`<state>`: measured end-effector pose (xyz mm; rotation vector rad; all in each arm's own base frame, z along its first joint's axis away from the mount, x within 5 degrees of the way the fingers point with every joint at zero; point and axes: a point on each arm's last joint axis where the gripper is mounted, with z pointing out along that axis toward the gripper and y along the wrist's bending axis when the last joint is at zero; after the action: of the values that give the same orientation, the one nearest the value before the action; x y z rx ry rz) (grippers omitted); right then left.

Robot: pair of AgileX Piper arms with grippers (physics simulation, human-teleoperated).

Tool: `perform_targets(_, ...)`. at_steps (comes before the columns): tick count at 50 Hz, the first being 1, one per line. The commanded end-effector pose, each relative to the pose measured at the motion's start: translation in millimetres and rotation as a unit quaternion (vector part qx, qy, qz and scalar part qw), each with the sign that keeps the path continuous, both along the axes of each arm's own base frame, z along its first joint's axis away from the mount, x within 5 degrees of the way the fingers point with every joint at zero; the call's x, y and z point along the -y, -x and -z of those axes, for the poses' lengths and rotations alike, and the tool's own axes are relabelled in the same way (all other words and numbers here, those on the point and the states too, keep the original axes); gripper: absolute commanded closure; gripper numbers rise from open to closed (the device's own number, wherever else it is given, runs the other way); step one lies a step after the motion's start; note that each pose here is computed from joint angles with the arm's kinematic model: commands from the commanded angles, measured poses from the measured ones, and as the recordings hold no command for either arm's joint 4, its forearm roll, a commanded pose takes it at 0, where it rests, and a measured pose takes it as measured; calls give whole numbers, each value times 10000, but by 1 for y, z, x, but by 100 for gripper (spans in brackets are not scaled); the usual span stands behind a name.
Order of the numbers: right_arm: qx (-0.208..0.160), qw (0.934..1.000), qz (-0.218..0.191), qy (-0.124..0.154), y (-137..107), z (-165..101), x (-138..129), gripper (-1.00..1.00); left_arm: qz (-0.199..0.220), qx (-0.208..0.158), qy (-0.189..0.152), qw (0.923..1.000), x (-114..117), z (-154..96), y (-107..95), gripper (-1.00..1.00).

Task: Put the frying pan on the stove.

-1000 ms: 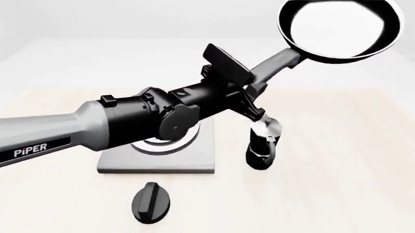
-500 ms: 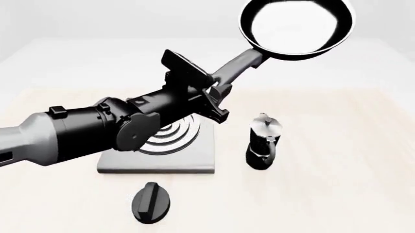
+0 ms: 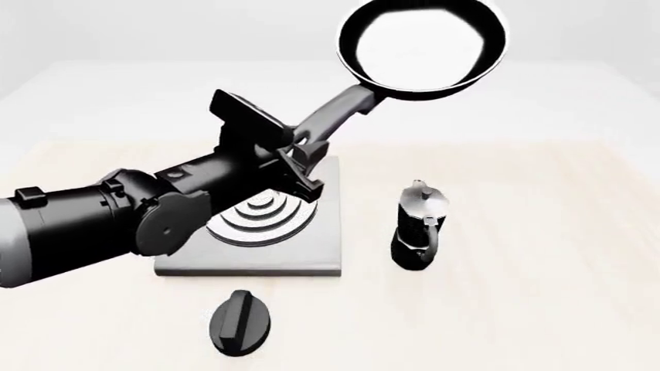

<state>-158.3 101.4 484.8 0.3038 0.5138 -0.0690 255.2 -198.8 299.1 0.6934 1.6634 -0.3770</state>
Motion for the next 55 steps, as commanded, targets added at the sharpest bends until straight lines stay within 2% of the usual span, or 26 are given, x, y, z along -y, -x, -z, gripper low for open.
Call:
perform_targets(1,-4,10000,-4,1,0,0,0,-100,-171,135,146,9997,-19,-11,5,100)
perform_targets(12,-2,10000,8,5,0,0,0,-100,-325,10,184,9993,-30,-1,8,100)
perform_targets(25,0,10000,10,7,0,0,0,-100,-629,-142,251,9976,-57,9,21,100)
perform_targets(42,10,10000,34,14,1,0,-2,-100,-915,-350,129,9951,-85,18,40,100)
perform_targets(55,25,10000,48,-11,-3,0,-2,-100,-1065,-523,66,9929,-95,34,46,100)
